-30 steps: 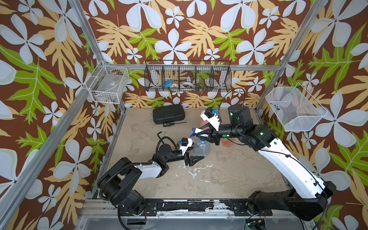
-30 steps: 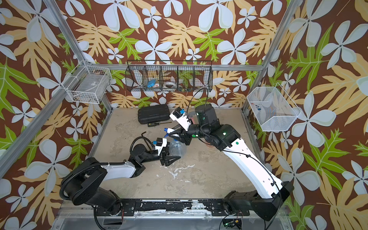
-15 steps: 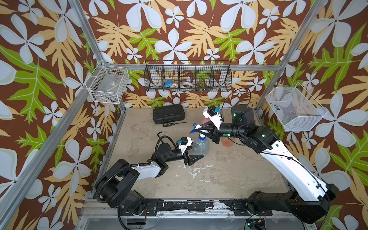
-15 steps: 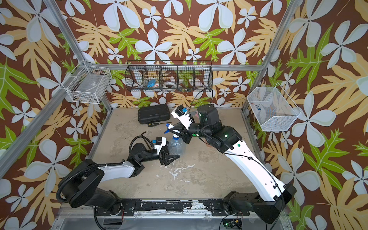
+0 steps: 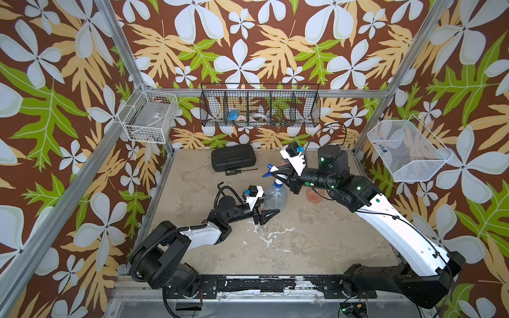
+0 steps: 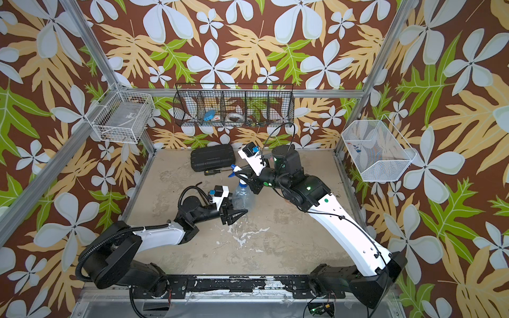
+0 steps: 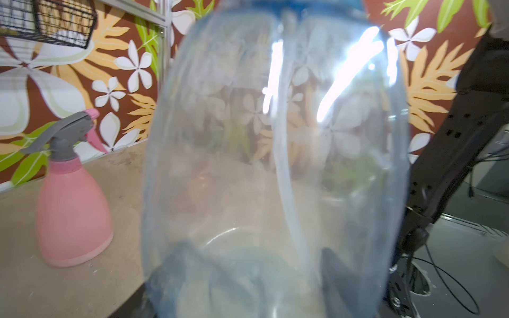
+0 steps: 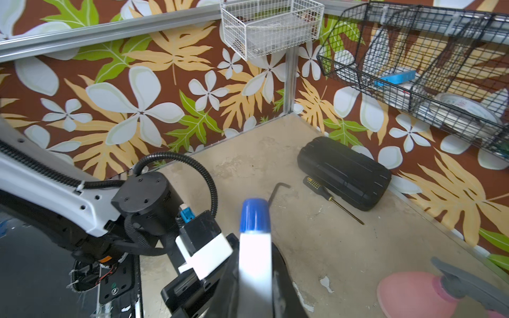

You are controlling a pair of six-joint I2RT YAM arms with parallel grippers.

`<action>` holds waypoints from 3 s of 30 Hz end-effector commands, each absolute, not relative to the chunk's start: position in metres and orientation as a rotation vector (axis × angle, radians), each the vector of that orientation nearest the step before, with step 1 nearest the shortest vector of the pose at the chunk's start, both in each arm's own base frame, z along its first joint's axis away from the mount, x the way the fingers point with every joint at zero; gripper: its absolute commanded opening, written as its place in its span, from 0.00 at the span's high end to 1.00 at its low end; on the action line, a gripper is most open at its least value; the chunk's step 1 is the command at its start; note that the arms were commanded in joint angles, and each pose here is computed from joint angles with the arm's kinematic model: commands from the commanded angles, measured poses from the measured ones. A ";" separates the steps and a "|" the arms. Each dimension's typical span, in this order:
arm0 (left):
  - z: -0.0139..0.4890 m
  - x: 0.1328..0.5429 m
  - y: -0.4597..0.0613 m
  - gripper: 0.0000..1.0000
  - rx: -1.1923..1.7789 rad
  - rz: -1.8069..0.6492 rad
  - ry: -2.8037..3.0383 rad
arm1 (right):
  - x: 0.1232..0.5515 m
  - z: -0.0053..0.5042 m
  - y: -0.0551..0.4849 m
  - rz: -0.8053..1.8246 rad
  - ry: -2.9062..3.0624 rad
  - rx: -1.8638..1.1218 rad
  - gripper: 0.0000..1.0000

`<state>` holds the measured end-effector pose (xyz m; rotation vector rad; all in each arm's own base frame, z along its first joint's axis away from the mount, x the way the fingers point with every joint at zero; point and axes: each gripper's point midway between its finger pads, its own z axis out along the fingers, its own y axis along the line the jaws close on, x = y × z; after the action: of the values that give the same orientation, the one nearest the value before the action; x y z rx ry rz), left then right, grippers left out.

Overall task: Attach spray nozzles to spray bottles
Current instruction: Screw the spray nozzle on the spray bottle.

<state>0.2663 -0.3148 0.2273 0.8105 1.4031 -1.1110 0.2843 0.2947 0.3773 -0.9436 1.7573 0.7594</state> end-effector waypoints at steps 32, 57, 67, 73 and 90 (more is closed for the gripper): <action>0.293 0.330 -0.277 0.54 0.328 -0.552 1.154 | 0.310 0.246 0.262 0.166 2.422 -0.009 1.00; 0.257 0.300 -0.308 0.54 0.489 -0.793 1.155 | 0.311 0.334 0.284 0.264 2.305 -0.232 0.58; 0.241 0.301 -0.321 0.53 0.552 -0.831 1.213 | 0.289 0.376 0.288 0.324 2.202 -0.400 0.41; 0.239 0.298 -0.322 0.53 0.582 -0.920 1.228 | 0.261 0.407 0.286 0.423 2.028 -0.651 0.19; 0.253 0.260 -0.332 0.53 0.743 -1.195 1.206 | 0.241 0.405 0.270 0.600 1.754 -0.928 0.53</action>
<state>0.2708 -0.3292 0.2451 0.7050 1.2321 -1.1234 0.2443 0.2600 0.3964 -0.8560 1.8235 0.5657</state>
